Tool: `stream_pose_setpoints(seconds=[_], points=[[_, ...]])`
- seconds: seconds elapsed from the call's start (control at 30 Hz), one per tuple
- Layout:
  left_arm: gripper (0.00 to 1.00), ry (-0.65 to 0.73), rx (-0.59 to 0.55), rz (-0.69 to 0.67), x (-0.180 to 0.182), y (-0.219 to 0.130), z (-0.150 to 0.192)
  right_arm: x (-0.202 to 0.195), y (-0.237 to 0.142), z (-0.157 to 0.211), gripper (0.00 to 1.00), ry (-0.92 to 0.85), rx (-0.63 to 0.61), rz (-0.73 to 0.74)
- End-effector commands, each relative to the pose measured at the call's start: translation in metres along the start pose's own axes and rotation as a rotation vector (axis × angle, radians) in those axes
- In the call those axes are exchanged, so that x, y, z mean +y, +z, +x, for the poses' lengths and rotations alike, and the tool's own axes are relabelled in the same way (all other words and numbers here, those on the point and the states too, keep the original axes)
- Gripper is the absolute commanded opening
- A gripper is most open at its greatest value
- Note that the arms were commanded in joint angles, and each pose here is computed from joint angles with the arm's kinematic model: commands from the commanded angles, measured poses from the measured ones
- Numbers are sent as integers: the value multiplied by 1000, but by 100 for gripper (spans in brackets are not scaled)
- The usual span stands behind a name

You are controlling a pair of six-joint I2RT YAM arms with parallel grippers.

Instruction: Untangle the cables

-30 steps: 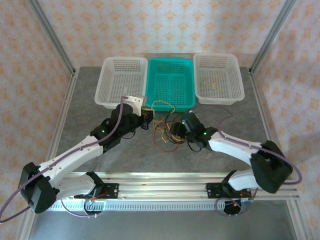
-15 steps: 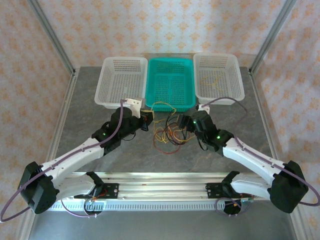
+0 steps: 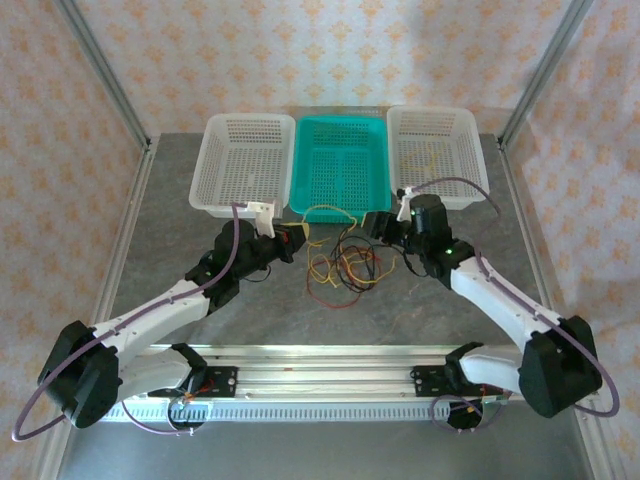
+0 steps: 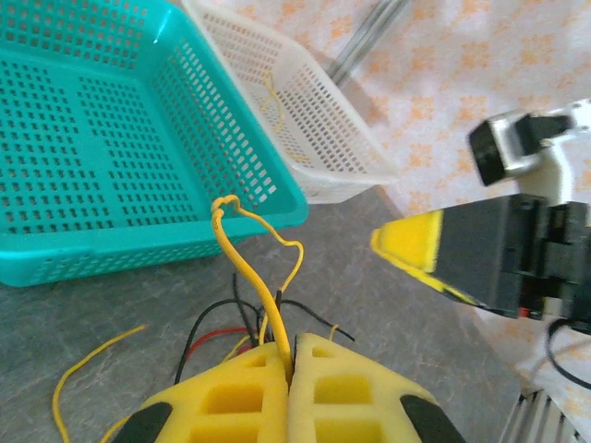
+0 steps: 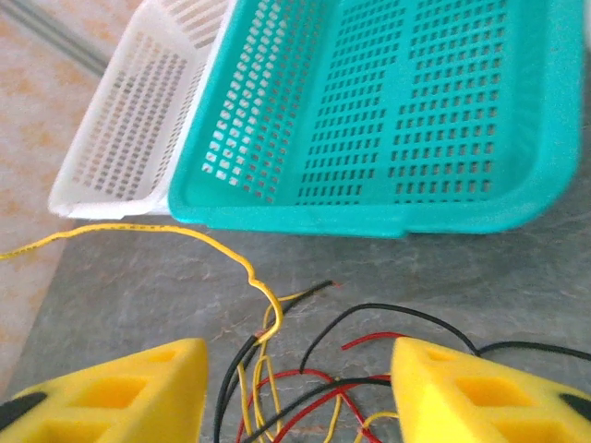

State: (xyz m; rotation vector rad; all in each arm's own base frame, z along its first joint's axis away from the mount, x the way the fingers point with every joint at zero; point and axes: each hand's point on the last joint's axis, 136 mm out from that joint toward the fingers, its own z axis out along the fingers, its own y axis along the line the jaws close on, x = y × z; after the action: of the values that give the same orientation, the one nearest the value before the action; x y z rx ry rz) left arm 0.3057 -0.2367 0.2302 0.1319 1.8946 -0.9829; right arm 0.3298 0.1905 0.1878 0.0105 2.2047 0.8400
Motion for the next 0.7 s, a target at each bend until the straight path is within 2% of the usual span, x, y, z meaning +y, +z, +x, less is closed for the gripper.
stream_pose_setpoints(seconds=[0.0,0.47,0.67], points=[[0,-10,-34,64,-9,1,-7,16,8,-2,49,-42,43,-131],[0,-18,-21,90,-10,4,-3,5,40,-6,49,-56,92,-124],[0,-16,-19,97,-11,4,-2,4,51,-5,44,-47,106,-130]])
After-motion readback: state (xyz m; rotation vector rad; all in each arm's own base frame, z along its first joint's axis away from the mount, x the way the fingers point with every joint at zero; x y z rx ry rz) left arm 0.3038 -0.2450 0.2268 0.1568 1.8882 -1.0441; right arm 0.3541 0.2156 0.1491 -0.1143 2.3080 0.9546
